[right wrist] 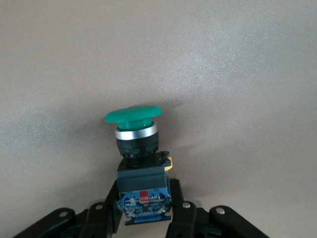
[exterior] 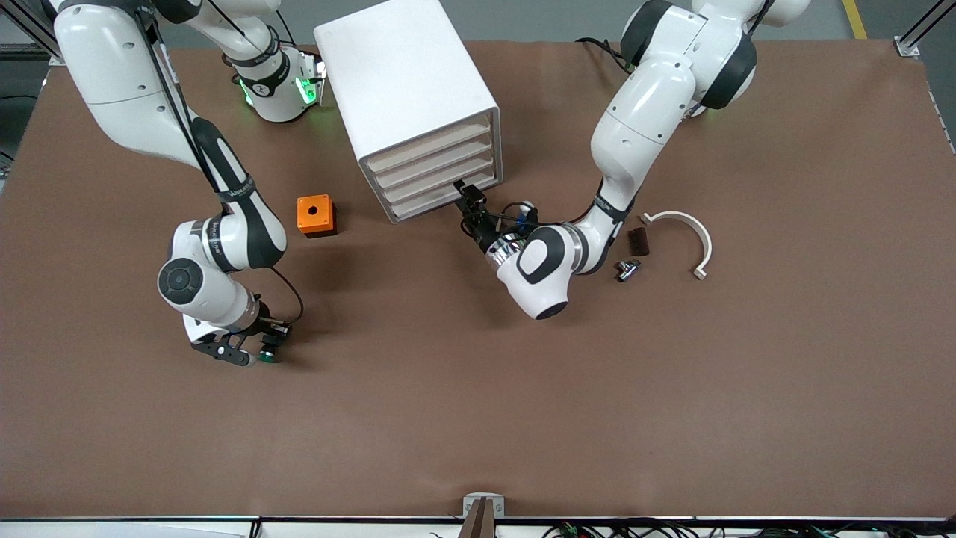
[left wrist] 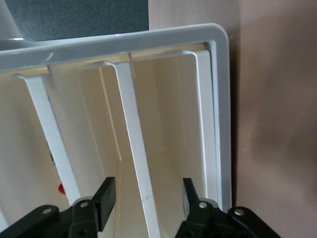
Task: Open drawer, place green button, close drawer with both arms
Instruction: 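Grasp the cabinet drawer handle with the left gripper, then pull the drawer open with the left gripper while the right gripper lifts the button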
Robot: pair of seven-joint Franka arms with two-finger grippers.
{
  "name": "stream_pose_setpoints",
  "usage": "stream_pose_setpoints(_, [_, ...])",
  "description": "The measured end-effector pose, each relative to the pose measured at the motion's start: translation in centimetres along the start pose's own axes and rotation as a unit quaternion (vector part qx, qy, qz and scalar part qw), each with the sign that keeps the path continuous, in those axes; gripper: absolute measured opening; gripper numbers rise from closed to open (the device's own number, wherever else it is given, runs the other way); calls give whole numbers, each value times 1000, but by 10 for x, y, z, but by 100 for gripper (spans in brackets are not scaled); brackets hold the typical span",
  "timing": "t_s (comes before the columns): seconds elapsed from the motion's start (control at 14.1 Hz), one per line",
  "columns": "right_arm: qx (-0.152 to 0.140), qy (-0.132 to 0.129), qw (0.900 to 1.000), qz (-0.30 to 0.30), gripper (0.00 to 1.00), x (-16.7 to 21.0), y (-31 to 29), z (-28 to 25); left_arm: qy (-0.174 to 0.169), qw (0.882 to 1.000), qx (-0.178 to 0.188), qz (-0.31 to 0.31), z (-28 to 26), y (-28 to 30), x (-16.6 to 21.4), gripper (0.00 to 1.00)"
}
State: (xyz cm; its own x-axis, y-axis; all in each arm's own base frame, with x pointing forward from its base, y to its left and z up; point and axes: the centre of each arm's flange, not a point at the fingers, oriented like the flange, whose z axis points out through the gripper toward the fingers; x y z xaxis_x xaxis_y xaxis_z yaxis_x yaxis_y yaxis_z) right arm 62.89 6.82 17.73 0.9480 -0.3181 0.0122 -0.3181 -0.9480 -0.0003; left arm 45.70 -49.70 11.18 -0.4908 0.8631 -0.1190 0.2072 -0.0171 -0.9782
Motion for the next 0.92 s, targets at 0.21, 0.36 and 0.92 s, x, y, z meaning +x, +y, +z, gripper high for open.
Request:
stream_pose_setpoints(0.21, [0, 0, 1000, 0, 42, 0, 0, 0, 16, 1000, 14, -1, 15, -2, 0, 59])
stream_pose_setpoints(0.36, [0, 1, 1000, 0, 42, 1, 0, -1, 29, 999, 20, -14, 29, -4, -1, 58])
stream_pose_setpoints(0.92, [-11, -16, 1000, 8, 42, 18, 2, -20, 50, 997, 34, -43, 56, 8, 5, 25])
